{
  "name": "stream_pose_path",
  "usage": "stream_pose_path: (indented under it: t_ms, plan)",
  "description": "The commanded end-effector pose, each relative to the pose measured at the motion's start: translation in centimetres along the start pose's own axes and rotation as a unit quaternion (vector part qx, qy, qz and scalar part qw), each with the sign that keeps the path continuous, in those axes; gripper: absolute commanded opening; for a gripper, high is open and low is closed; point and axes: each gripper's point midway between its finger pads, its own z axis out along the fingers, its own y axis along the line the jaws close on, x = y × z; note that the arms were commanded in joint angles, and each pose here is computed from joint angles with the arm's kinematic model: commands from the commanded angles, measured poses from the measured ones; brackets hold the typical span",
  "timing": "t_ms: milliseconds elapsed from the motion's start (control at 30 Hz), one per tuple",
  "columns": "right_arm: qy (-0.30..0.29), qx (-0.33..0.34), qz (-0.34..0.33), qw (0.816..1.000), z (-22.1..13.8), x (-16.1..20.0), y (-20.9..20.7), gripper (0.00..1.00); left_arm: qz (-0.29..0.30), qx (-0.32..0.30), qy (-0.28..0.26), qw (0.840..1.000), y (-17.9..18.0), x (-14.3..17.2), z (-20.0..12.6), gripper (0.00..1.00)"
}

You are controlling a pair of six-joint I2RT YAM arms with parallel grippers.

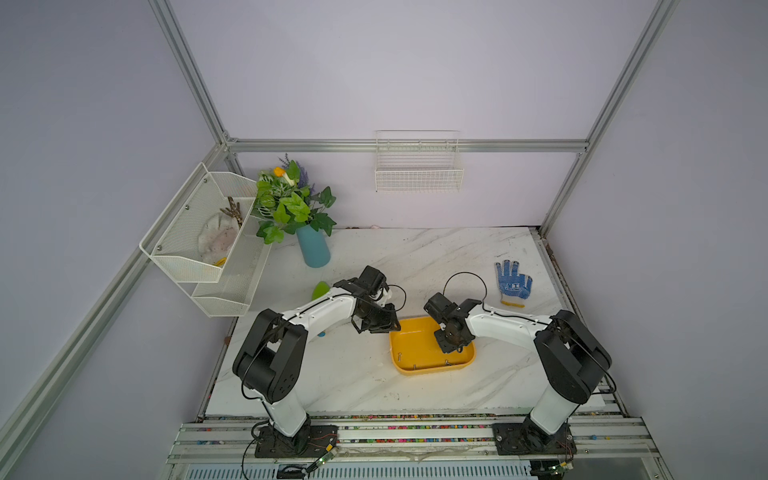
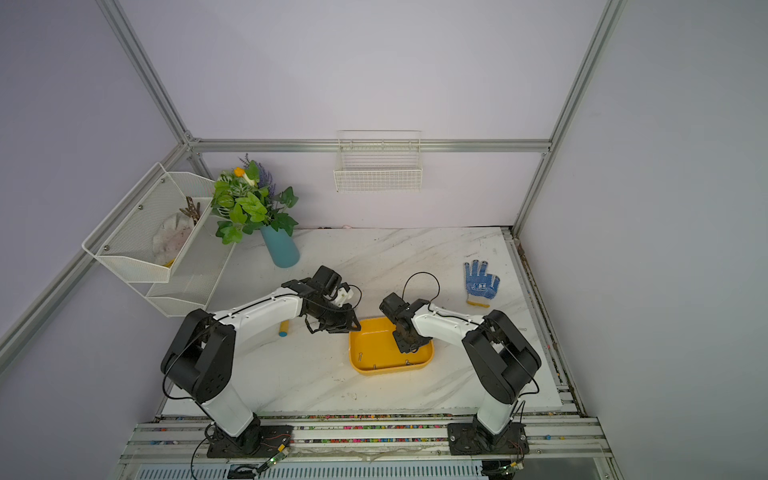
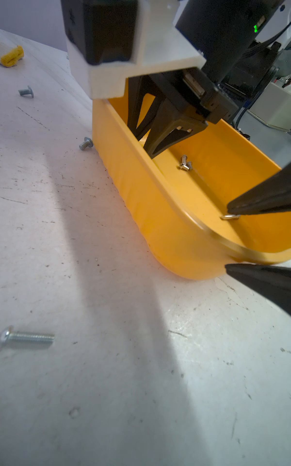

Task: Take out the screws from the storage box
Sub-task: Pick up the screw from the storage box.

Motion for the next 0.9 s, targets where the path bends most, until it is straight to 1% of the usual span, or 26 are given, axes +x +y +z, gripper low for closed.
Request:
stream_pose_path:
  t_ms: [0,167,267,367,467,667,767,867]
  plan:
    - [0.057,-0.005,-0.001,0.998,2.6,3.2,0.2,0.33,0.000,-0.006,0.011,1.000,0.3,0.5,0.2,0.37]
    - [0.051,-0.001,-0.008,0.999,3.0,2.5,0.1,0.32,0.004,-0.007,0.011,1.000,0.2,0.4,0.2,0.37]
    - [0.033,-0.023,-0.006,0.999,2.7,1.4,0.9,0.35,0.004,-0.012,0.013,1.000,0.5,0.5,0.2,0.37]
    - [0.030,-0.036,-0.004,0.999,2.7,0.6,1.6,0.37,0.003,-0.014,0.017,1.000,0.7,0.6,0.4,0.37]
    - [0.036,-0.044,-0.003,0.998,3.0,0.6,2.0,0.35,0.002,-0.015,0.016,1.000,0.7,0.5,0.4,0.37]
    - [0.048,-0.039,-0.003,0.998,3.2,1.7,1.7,0.32,0.006,-0.015,0.012,1.000,0.3,0.2,0.0,0.38]
    - [0.040,-0.040,-0.006,0.998,3.0,1.5,1.6,0.30,0.007,-0.016,0.013,1.000,0.4,0.2,0.0,0.38]
    - [0.046,-0.040,-0.007,0.998,2.9,1.6,1.6,0.25,0.007,-0.017,0.015,1.000,0.4,0.3,0.1,0.38]
